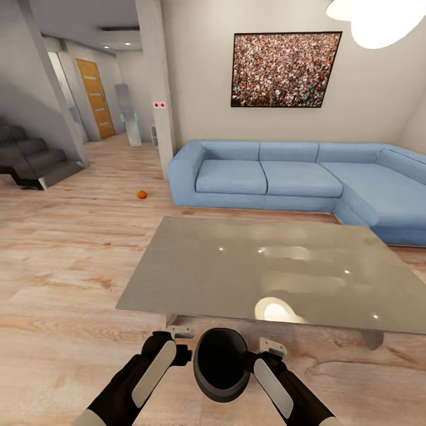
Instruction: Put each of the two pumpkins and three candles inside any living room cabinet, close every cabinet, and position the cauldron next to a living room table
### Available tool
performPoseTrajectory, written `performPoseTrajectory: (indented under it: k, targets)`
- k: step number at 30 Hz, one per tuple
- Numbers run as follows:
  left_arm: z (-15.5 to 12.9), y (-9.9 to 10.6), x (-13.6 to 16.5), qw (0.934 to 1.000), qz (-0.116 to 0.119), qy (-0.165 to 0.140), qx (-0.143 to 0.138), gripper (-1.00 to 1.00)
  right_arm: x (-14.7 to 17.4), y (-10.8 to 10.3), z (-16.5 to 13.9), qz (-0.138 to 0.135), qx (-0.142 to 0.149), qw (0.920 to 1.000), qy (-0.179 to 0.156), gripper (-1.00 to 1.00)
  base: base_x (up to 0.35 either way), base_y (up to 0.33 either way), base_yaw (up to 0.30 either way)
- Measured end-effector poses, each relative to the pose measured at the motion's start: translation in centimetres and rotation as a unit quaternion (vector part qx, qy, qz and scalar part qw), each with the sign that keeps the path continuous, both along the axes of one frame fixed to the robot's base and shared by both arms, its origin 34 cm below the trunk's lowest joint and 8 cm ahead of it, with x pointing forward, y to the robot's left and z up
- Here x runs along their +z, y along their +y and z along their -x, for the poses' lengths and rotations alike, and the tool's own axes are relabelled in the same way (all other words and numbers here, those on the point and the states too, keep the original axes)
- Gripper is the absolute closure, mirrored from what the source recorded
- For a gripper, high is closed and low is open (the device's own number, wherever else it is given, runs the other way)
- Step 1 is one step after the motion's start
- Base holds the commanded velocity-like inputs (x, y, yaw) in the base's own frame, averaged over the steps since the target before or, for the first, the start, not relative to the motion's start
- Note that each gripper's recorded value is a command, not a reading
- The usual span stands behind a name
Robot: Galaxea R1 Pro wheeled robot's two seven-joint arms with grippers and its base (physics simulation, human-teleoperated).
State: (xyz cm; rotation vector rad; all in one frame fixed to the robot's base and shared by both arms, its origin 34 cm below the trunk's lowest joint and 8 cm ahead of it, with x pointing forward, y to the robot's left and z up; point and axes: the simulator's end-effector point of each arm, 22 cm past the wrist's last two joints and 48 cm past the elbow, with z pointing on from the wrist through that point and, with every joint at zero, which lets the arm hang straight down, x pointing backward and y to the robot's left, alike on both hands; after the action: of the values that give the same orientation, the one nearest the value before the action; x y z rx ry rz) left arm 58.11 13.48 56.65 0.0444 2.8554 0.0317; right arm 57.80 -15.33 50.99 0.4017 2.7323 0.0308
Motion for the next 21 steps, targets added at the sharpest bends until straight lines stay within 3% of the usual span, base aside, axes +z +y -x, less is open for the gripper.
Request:
performPoseTrajectory:
  k: [6,10,21]
  targets:
    - [0.47,-1.09,-0.08,0.9996,-0.008,-0.002,-0.026,-1.00,-0.03,-0.02,-0.02,0.001,0.000,1.0000,0.000,-1.00,-0.179,-0.086,0.280]
    - [0.50,-1.15,-0.06,0.9996,-0.009,-0.002,-0.028,-1.00,0.02,0.01,-0.04,0.000,0.000,1.0000,-0.001,-1.00,-0.167,-0.104,0.288]
    - [0.46,-1.19,0.86,0.9995,-0.010,-0.002,-0.029,-1.00,0.95,-0.01,-0.12,0.001,0.000,1.0000,0.000,-1.00,-0.009,-0.007,0.289]
